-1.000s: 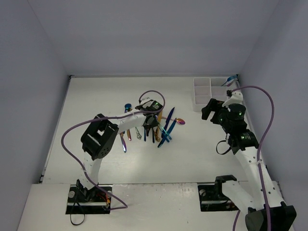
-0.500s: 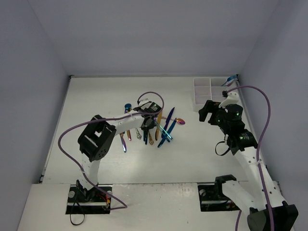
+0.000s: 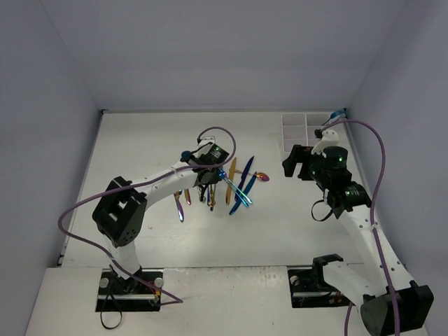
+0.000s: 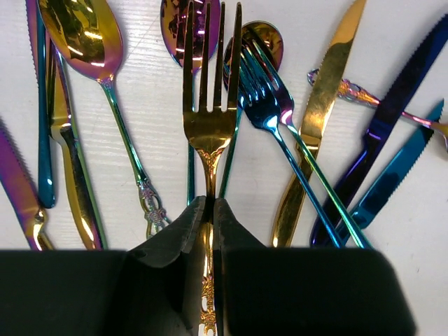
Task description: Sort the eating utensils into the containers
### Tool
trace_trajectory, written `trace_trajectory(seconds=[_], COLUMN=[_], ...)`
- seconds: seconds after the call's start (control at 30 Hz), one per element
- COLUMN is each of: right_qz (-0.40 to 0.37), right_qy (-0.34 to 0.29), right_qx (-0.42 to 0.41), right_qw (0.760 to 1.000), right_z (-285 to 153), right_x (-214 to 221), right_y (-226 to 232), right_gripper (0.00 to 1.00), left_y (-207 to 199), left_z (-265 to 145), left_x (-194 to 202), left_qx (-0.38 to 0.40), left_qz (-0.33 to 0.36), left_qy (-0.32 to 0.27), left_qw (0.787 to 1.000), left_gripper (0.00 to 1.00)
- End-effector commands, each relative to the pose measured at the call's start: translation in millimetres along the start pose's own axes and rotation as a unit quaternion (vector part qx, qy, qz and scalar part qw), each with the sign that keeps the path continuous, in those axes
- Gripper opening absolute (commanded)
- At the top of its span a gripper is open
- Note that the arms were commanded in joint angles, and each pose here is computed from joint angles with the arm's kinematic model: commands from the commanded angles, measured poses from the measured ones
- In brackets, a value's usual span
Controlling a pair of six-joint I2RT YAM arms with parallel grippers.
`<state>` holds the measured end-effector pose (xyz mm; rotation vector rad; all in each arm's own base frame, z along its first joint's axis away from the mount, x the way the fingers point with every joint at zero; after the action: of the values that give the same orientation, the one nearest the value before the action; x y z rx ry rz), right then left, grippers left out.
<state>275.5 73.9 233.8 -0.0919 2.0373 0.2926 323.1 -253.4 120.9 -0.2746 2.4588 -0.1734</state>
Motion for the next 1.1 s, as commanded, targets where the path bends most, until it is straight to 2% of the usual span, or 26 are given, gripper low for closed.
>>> trace_trajectory(seconds=[0.0, 0.17, 0.33, 0.53, 0.73, 0.93, 1.07], right_qz=[-0.018, -0.023, -0.026, -0.040, -0.055, -0.061, -0.066], right_qy=[-0.037, -0.035, -0.018, -0.006, -0.003, 0.005, 0.011], right_qx=[-0.097, -0.168, -0.220, -0.251, -0.252, -0.250, -0.248], right_qw=[0.994, 0.985, 0.975, 0.967, 0.966, 0.966, 0.967], right_z=[0, 3, 15, 26, 33, 40, 44], right_x=[-40, -62, -70, -68, -65, -59, -54], right_y=[36, 74, 115, 153, 168, 171, 171], right_gripper=[0.82, 0.82, 0.81, 0.80, 0.76, 0.59, 0.34], left_y=[-14, -27, -41, -47, -51, -53, -54], left_z=[-36, -89, -132, -158, -172, -176, -176], left_x=[-23, -41, -45, -45, -47, -45, -44], left_qx=[0.093, 0.230, 0.343, 0.395, 0.419, 0.430, 0.434], left_qz=[0.064, 0.137, 0.214, 0.229, 0.230, 0.238, 0.239], left_qy=[-0.056, -0.131, -0.177, -0.180, -0.181, -0.176, -0.170], left_qw=[0.992, 0.955, 0.897, 0.871, 0.859, 0.853, 0.852], left_gripper=[0.00, 0.00, 0.00, 0.00, 0.00, 0.00, 0.00])
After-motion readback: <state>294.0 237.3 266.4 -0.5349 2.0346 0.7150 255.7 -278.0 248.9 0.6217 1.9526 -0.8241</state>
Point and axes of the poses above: each gripper's point midway between its finger pads, its own z axis out along the fingers, its own y axis along the line the jaws close on, x = y × z, the point moved 4 cm from there along -z, back along the fingers, and after that the axes turned 6 degrees about -z, right-handed, at the moved point
